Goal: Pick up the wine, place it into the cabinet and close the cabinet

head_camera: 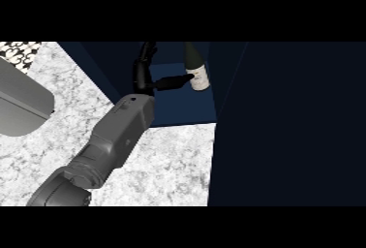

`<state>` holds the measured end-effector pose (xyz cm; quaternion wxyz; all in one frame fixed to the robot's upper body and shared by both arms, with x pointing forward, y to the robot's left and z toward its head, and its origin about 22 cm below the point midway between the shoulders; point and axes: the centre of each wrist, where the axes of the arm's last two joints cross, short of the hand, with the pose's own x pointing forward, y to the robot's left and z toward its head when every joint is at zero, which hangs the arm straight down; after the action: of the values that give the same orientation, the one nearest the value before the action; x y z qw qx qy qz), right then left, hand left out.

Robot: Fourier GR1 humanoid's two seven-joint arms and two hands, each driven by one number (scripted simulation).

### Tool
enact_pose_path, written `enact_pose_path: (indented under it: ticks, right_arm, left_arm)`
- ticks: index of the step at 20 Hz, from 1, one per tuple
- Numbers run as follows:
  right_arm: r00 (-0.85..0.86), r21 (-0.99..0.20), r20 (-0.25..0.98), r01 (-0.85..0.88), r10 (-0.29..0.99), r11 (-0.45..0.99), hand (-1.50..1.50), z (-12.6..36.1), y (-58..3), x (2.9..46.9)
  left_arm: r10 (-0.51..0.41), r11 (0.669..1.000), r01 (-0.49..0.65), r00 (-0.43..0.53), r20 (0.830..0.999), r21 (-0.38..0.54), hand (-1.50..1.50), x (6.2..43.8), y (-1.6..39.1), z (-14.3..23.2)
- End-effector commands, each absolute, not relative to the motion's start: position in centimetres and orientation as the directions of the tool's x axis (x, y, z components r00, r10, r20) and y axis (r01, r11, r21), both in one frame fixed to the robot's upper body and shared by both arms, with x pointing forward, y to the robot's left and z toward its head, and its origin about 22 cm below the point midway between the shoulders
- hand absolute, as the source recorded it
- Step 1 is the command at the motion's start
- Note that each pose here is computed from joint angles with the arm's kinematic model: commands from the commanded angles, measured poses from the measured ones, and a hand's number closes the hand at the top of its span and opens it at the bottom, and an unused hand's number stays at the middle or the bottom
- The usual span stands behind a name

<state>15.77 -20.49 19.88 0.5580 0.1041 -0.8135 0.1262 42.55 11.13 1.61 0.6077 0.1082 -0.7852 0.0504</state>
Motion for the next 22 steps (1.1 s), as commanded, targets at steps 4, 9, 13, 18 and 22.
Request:
enact_pose_path:
  ticks: [4, 9, 13, 18, 22]
  right_arm:
    - [-0.361, -0.071, 0.931, -0.337, -0.059, 0.939, -1.50, 19.7, -20.2, 14.4]
    - [-0.382, -0.077, 0.922, -0.332, -0.059, 0.940, -1.50, 20.3, -20.8, 14.7]
    - [-0.363, -0.072, 0.930, -0.347, -0.063, 0.935, -1.50, 19.9, -20.8, 15.0]
    - [-0.356, -0.077, 0.933, -0.333, -0.050, 0.940, -1.50, 19.9, -20.8, 14.6]
    - [-0.363, -0.066, 0.929, -0.340, -0.066, 0.938, -1.50, 20.1, -20.4, 13.9]
  left_arm:
    - [-0.112, 0.951, -0.306, -0.238, 0.965, 0.035, -1.50, 42.1, 13.8, 0.1]
    - [-0.107, 0.955, -0.296, -0.258, 0.960, 0.027, -1.50, 42.3, 13.5, 0.5]
    - [-0.092, 0.973, -0.230, -0.267, 0.959, 0.029, -1.50, 41.4, 12.1, -0.7]
    - [-0.057, 0.985, -0.173, -0.304, 0.951, 0.004, -1.50, 41.6, 13.4, -0.7]
    - [-0.013, 0.987, -0.156, -0.287, 0.958, -0.034, -1.50, 40.7, 12.5, -1.8]
